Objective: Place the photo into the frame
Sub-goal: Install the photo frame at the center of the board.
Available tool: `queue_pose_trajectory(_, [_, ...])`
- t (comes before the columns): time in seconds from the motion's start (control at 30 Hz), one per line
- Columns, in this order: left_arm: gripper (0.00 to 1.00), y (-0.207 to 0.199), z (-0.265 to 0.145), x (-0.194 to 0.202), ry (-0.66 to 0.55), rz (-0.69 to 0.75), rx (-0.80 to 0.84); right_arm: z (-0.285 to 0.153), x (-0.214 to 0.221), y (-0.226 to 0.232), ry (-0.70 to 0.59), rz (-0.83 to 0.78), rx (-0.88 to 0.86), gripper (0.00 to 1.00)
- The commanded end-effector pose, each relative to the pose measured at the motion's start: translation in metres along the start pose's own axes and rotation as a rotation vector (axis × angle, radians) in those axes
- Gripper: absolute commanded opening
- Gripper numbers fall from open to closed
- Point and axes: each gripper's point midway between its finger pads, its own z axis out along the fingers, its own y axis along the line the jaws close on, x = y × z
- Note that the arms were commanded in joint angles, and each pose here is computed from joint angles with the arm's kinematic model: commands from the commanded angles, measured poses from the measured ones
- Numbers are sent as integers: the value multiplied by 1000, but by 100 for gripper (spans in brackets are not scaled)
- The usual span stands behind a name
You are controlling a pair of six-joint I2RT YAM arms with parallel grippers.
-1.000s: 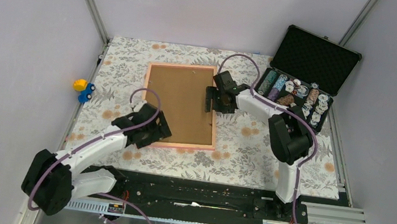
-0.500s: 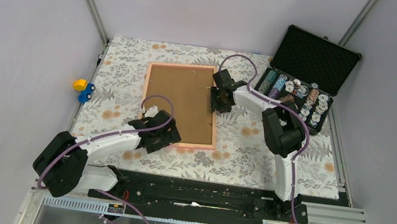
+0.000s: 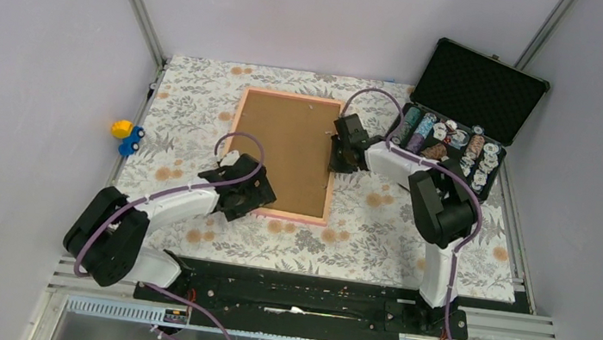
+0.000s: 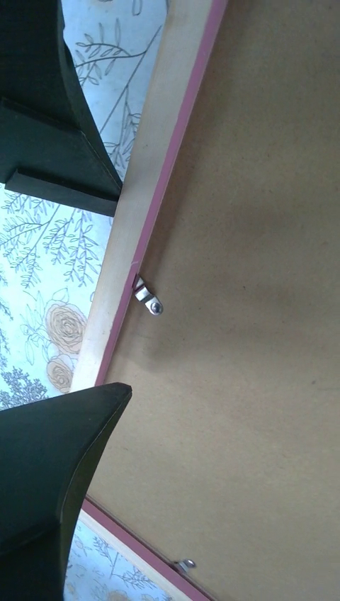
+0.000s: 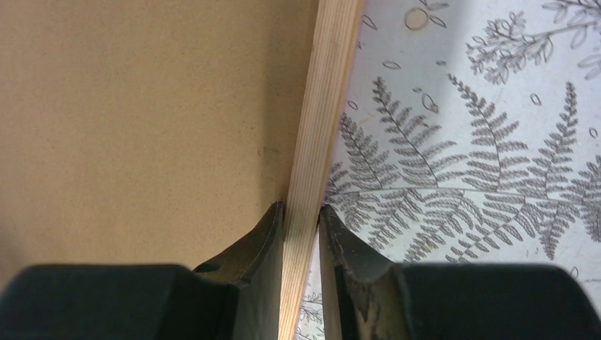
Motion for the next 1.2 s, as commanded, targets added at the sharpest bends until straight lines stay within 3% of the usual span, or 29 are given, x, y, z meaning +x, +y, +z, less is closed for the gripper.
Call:
queue_pose_trajectory(0.0, [96, 1, 17, -19, -61, 15, 0, -13, 66, -6, 184, -6, -37, 13])
queue_pose_trajectory(0.4, [89, 12, 11, -30, -148, -29, 16, -31, 122, 7, 261, 55, -151, 14])
queue_pose_trajectory(0.6, [88, 19, 4, -35, -194, -62, 42, -47, 126, 28, 258, 65, -207, 14])
queue_pose_trajectory(0.67, [87, 22, 3, -36, -201, -71, 42, -55, 122, 29, 243, 78, -206, 22])
queue_pose_trajectory(0.8, [87, 25, 3, -36, -202, -83, 56, -69, 96, 10, 139, 67, -73, 69])
queue_pose_trajectory(0.9, [87, 26, 3, -36, -208, -93, 68, -75, 59, -3, 29, 56, 22, 86])
queue_pose_trajectory(1.17, [86, 33, 1, -35, -229, -134, 91, -51, -19, -33, -39, 236, 124, 86])
